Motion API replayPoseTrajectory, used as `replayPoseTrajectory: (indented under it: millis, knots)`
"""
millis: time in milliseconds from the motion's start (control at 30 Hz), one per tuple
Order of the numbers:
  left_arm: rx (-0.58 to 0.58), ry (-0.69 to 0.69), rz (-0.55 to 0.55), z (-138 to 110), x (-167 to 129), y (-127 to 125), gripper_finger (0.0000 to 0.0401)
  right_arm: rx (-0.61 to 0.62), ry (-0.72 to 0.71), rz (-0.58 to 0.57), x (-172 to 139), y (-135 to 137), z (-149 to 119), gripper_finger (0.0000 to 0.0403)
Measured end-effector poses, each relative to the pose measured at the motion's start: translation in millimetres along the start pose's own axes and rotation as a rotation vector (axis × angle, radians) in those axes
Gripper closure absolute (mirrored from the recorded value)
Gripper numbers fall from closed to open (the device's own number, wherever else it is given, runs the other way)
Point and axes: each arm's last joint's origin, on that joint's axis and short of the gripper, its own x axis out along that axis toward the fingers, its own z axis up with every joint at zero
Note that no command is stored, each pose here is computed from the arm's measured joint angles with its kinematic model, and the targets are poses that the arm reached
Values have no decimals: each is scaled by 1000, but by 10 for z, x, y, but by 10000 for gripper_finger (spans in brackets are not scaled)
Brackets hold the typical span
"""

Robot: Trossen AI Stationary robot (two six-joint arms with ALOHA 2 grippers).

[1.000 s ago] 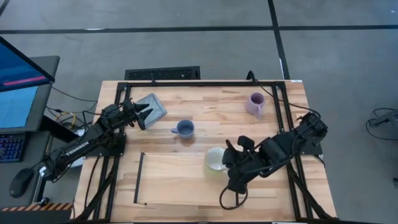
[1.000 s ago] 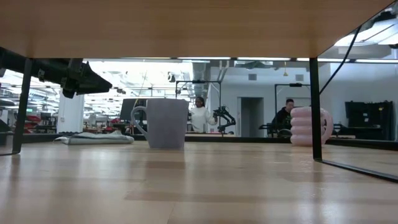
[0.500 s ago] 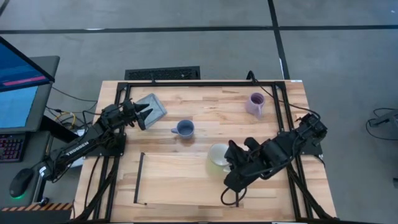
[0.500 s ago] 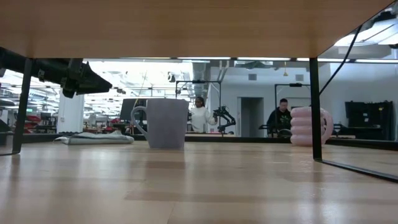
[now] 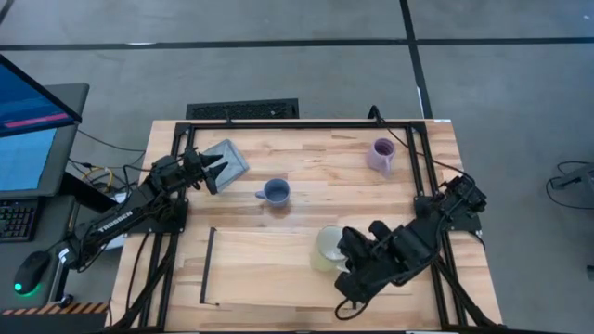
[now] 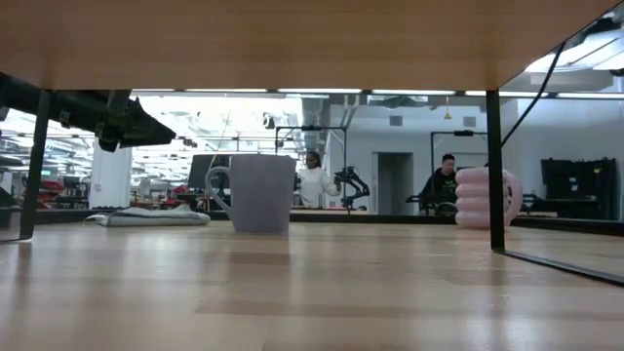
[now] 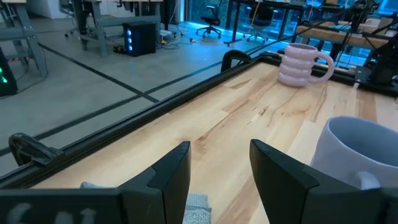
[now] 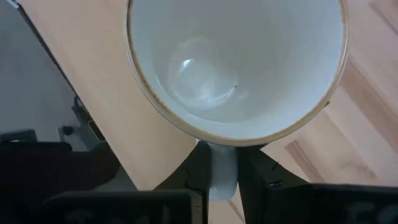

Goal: Stack small to large cups/mugs on shelf
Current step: Put the green mug on the shelf

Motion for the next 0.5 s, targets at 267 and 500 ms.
replayPoseTrajectory:
  millis: [267,500]
  knots:
    - [0,0,0,0,0,0,245,42,0,4,-7,9,-19,337]
    - [0,0,0,0,0,0,245,32,3,4,-12,14,-38,337]
